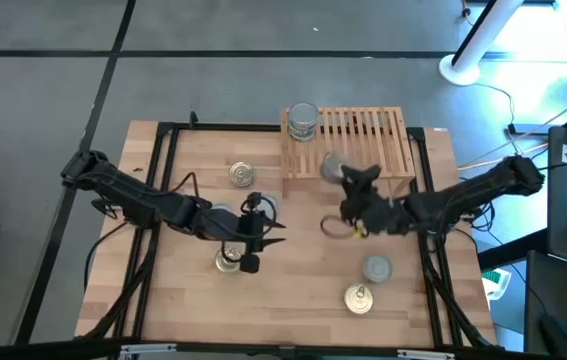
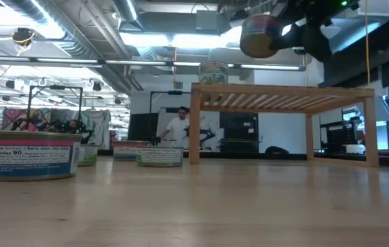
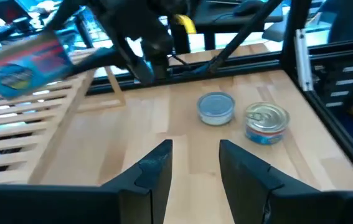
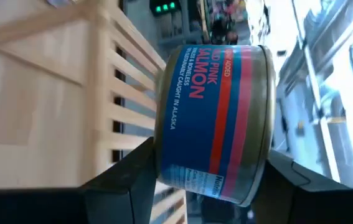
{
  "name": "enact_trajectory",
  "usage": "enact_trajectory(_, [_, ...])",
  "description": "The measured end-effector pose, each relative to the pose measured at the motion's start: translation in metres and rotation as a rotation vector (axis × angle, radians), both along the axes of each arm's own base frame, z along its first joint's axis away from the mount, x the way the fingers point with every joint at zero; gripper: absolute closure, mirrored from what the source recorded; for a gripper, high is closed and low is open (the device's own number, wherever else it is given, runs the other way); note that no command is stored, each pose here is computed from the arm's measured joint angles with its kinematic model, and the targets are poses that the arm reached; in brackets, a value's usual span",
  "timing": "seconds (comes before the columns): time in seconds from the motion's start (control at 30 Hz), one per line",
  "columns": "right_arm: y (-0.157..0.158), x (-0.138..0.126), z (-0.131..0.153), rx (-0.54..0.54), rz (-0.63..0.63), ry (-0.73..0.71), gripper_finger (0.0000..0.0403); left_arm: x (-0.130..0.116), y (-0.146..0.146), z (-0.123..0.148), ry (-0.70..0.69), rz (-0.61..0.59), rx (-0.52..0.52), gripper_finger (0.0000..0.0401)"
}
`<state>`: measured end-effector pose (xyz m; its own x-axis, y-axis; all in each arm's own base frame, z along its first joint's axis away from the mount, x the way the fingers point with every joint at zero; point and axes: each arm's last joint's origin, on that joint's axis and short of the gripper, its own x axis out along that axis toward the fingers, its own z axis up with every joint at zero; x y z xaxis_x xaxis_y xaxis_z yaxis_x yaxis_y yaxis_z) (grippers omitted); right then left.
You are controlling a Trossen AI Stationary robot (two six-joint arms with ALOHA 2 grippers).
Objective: Stack canned seafood by type on shelf
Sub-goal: Put the blue pink tuna can on the shelf
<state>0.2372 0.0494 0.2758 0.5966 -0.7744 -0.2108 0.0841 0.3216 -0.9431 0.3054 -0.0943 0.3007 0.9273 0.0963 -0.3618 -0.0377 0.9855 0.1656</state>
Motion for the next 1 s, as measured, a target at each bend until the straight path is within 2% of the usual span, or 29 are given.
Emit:
enact_trajectory(0.13, [-0.032, -0.003, 0.006, 0.024, -0.067, 0.024, 0.0207, 0.009, 0.009, 0.006, -0.096, 0.034, 0.022, 0.0274])
enact_trajectory(0.23, [-0.054, -0.002, 0.006, 0.009, -0.12, 0.072, 0.0207, 0.022, 0.017, 0.007, -0.176, 0.046, 0.074, 0.0274])
enact_trajectory(0.37, [-0.079, -0.002, 0.005, 0.026, -0.144, 0.118, 0.0209, 0.039, 0.031, 0.004, -0.261, 0.079, 0.161, 0.0274])
enact_trajectory(0.47, [-0.094, -0.004, 0.004, 0.05, -0.157, 0.131, 0.0207, 0.053, 0.047, 0.001, -0.344, 0.132, 0.18, 0.0274])
enact_trajectory(0.63, [-0.114, -0.007, 0.003, 0.094, -0.168, 0.134, 0.0205, 0.074, 0.082, -0.015, -0.448, 0.218, 0.143, 0.0274])
enact_trajectory(0.83, [-0.129, -0.011, 0.003, 0.109, -0.168, 0.163, 0.0204, 0.091, 0.126, -0.038, -0.486, 0.313, 0.056, 0.0275])
enact_trajectory(1.0, [-0.135, -0.012, 0.002, 0.137, -0.145, 0.158, 0.0202, 0.114, 0.156, -0.039, -0.508, 0.355, -0.033, 0.0275])
